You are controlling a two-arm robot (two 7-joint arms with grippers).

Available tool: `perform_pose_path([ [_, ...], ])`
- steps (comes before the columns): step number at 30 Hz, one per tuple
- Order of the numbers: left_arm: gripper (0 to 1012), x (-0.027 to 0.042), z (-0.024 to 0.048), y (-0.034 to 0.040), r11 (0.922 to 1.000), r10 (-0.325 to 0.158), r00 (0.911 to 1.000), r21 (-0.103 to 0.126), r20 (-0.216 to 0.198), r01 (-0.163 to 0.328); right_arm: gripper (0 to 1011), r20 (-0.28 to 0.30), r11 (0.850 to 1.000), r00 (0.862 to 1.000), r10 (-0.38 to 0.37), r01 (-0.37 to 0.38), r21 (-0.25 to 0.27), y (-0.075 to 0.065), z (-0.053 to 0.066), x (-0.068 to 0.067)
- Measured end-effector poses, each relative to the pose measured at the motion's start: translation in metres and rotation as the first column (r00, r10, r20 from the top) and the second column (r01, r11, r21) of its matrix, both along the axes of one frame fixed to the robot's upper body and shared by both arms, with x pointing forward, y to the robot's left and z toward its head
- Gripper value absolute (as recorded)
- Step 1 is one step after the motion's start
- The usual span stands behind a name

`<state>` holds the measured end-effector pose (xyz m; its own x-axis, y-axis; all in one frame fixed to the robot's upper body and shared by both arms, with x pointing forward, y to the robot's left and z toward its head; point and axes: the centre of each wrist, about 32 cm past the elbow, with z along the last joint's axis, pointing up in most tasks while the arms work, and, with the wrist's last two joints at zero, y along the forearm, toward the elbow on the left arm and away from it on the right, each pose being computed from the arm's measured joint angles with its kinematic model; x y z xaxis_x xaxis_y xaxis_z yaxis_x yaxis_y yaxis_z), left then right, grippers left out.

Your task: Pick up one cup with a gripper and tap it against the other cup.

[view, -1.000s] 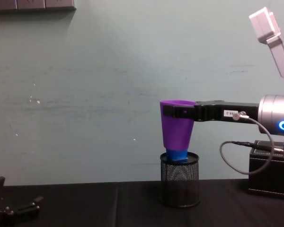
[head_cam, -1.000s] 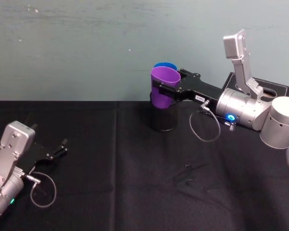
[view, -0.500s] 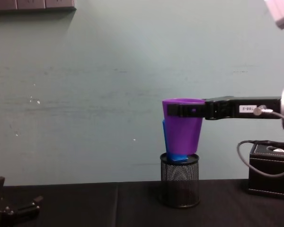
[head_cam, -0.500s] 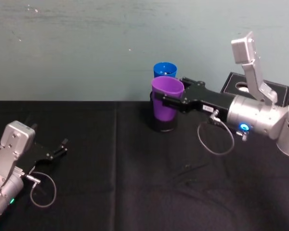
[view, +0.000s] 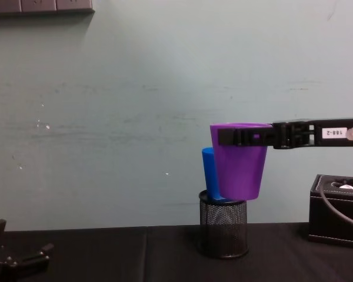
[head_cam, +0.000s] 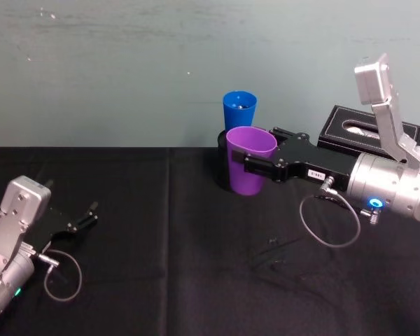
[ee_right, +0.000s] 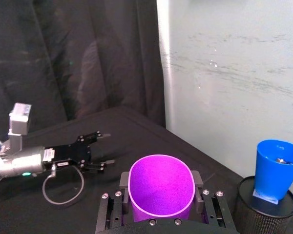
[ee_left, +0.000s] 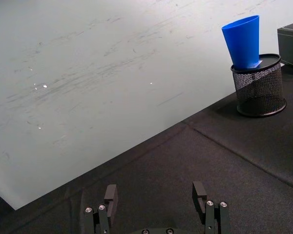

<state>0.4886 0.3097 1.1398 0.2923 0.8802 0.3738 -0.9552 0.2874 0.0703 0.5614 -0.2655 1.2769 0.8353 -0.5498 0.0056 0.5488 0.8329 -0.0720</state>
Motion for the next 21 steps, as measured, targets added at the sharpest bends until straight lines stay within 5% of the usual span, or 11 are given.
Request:
perform_pose_path([
  [21,1005,0.0000,0.0000,0.0000,1.0000,0.000,1.0000,0.000,0.000,0.000,728,0.046,0.999,0.999,0.026,-0.024,-0.041,0.003,-0.016,-0.021],
])
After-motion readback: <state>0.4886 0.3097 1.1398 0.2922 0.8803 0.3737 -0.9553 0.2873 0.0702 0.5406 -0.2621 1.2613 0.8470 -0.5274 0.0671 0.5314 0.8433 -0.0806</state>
